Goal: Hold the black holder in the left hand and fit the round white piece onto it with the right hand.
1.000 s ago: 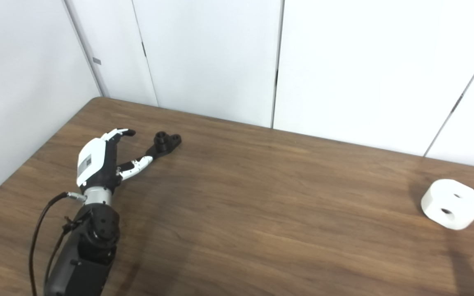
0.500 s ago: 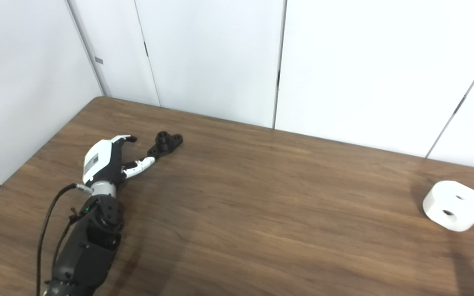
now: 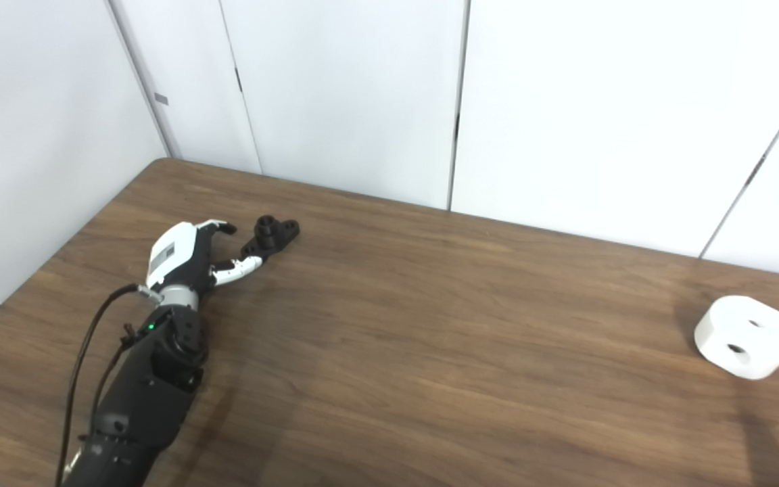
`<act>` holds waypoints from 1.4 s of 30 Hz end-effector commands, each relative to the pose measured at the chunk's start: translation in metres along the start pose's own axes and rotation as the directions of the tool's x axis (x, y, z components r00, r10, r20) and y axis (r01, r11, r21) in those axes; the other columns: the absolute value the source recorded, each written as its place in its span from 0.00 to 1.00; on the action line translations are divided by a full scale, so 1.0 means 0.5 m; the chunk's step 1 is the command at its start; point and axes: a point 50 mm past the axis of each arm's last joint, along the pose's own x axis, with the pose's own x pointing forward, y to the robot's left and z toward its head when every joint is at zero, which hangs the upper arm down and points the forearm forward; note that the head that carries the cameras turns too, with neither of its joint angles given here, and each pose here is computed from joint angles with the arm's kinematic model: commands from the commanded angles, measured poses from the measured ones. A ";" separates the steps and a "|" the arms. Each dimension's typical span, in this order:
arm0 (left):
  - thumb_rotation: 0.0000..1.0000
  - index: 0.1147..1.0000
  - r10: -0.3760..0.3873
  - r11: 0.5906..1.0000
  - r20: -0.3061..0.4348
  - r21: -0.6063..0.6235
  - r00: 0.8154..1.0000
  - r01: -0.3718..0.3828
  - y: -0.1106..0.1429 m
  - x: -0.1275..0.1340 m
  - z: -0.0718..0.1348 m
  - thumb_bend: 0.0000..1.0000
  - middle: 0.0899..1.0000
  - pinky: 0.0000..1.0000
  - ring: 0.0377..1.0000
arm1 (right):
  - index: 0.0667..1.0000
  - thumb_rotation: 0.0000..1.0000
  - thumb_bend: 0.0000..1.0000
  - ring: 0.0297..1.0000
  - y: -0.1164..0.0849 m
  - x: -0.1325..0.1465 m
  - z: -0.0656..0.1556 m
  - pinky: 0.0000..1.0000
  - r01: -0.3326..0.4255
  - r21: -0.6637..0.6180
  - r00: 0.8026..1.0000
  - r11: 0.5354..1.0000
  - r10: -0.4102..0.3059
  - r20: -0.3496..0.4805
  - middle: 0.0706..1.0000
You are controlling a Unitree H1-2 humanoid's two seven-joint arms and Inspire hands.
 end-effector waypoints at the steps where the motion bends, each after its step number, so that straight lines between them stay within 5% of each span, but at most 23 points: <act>1: 0.42 0.72 0.067 0.998 0.043 0.004 0.997 -0.067 0.040 0.030 0.031 0.78 0.88 0.96 0.93 | 1.00 1.00 0.69 1.00 0.039 -0.041 -0.042 1.00 0.013 0.059 0.997 0.998 -0.008 -0.083 0.99; 22: 0.38 0.71 0.036 0.998 0.052 0.041 0.998 -0.038 0.017 0.059 0.045 0.79 0.87 0.93 0.93 | 0.99 1.00 0.69 1.00 0.045 -0.047 -0.042 1.00 0.012 0.064 0.996 0.998 -0.007 -0.084 0.99; 42: 0.29 0.58 0.045 0.985 0.069 0.162 0.997 -0.056 0.003 0.061 0.037 0.80 0.84 0.98 0.92 | 1.00 1.00 0.66 1.00 0.045 -0.044 -0.036 1.00 0.019 0.070 0.997 0.997 -0.013 -0.082 0.99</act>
